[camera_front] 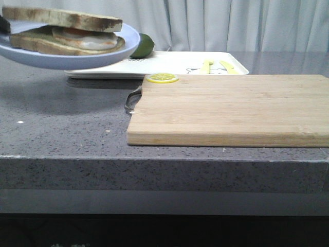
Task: Place bread and move sandwich to tray
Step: 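Lift the plate with the left gripper and carry it onto the white tray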
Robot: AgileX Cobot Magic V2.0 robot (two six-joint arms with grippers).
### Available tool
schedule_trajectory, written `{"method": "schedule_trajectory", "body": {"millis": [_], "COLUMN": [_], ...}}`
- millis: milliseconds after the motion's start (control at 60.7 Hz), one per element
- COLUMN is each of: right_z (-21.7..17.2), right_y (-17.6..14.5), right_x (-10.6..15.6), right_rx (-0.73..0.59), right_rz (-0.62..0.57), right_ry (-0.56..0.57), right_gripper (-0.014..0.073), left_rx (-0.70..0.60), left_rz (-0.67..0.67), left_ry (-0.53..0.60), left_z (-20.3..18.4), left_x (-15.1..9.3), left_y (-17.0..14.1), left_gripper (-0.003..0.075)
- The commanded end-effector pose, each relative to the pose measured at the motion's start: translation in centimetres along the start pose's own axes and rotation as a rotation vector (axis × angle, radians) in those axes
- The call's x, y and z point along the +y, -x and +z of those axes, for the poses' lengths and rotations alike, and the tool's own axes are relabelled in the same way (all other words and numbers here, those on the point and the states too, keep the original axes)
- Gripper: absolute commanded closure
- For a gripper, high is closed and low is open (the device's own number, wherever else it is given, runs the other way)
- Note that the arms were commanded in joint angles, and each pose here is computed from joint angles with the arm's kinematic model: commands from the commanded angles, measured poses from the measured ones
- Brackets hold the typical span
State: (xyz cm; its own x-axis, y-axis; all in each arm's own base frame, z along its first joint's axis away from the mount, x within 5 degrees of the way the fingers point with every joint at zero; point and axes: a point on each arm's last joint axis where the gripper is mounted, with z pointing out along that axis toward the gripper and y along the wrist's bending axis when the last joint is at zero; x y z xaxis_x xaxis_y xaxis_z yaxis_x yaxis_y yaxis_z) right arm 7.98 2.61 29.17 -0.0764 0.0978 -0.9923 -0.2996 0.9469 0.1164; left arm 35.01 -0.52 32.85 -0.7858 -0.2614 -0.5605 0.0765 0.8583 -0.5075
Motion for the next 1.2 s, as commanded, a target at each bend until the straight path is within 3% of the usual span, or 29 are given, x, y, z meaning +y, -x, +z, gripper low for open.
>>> {"method": "schedule_trajectory", "body": {"millis": [0,165,527,741,1186], "right_z": [-0.1,-0.1,-0.1,0.0,0.0], "right_y": [1.5,1.5,1.4,1.2,1.3], "right_x": [0.0,0.0,-0.1,-0.1,-0.1], "right_rx": [-0.092,-0.092,-0.091,-0.091,-0.095], "right_rz": [0.008,0.008,0.008,0.009,0.009], "right_ry": [-0.013,-0.013,-0.013,-0.016,-0.017], "right_gripper": [0.0655,0.0655,0.0655,0.0655,0.0655], "left_rx": [-0.134,-0.107,-0.027,-0.015,0.012], "left_rz": [-0.02,-0.021,-0.033,-0.014,-0.041], "left_ry": [-0.082,-0.125,-0.188,-0.207,-0.276], "left_z": [-2.0,0.1,9.2,13.1,17.6], "left_x": [-2.2,-2.9,-5.2,-6.6,-6.0], "left_y": [2.5,5.3,11.3,11.7,10.6], "left_gripper": [0.0741,0.0741,0.0741,0.0741,0.074]}}
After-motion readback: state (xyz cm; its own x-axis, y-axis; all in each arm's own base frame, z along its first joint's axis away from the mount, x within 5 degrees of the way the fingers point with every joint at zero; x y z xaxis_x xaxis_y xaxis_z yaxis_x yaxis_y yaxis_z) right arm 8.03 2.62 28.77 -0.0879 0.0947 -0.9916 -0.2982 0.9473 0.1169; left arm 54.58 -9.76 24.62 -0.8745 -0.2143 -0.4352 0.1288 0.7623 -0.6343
